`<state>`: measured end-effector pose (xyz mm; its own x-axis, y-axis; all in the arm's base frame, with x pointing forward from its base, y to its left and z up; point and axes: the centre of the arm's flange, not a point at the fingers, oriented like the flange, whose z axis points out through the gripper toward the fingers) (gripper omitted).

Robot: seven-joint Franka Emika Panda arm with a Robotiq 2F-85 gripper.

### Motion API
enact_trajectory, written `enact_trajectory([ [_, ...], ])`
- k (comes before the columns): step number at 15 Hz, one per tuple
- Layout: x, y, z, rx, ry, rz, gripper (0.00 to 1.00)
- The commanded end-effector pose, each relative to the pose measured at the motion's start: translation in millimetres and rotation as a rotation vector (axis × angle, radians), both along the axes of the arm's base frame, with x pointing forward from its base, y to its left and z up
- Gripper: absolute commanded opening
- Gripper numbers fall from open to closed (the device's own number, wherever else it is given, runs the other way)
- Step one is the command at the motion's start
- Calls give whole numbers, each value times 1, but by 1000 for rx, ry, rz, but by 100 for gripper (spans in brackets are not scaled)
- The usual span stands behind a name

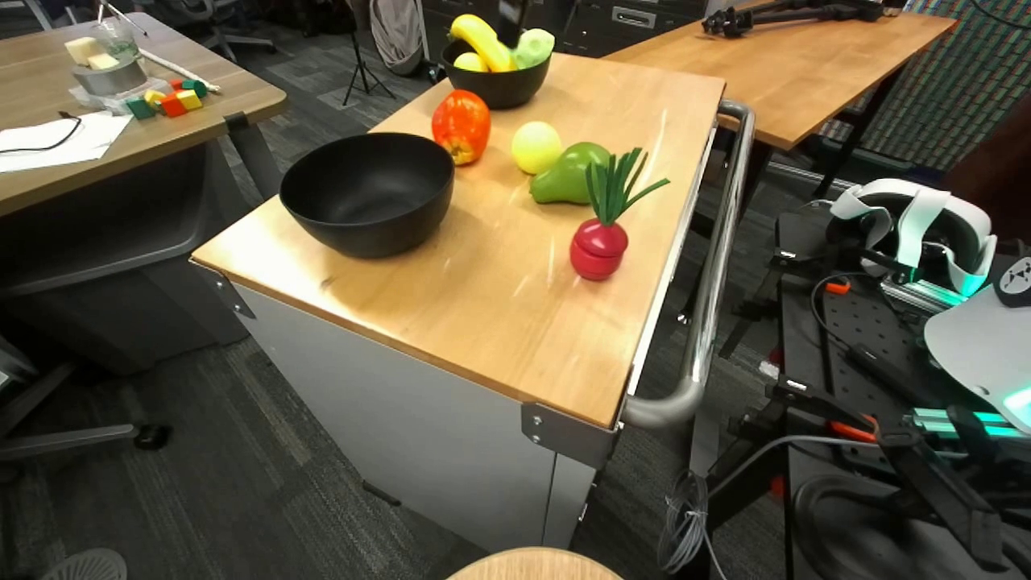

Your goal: Take the plastic fruits and vegetables and place them on the table

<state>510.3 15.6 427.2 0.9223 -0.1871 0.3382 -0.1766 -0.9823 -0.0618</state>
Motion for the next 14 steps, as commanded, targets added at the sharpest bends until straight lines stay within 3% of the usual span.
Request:
enact_trajectory([
  [1, 49, -51, 68, 137, -62, -106, 100],
  [3, 87, -76, 75, 188, -11, -153, 100],
  [4, 33, -56, 65, 152, -50, -129, 100],
  [8, 62, -76, 56, 163, -11, -157, 100],
  [9, 60, -71, 55, 128, -17, -134, 100],
  [11, 69, -76, 64, 116, -67, -135, 100],
  [14, 94, -106, 91, 185, -180, -215, 100],
])
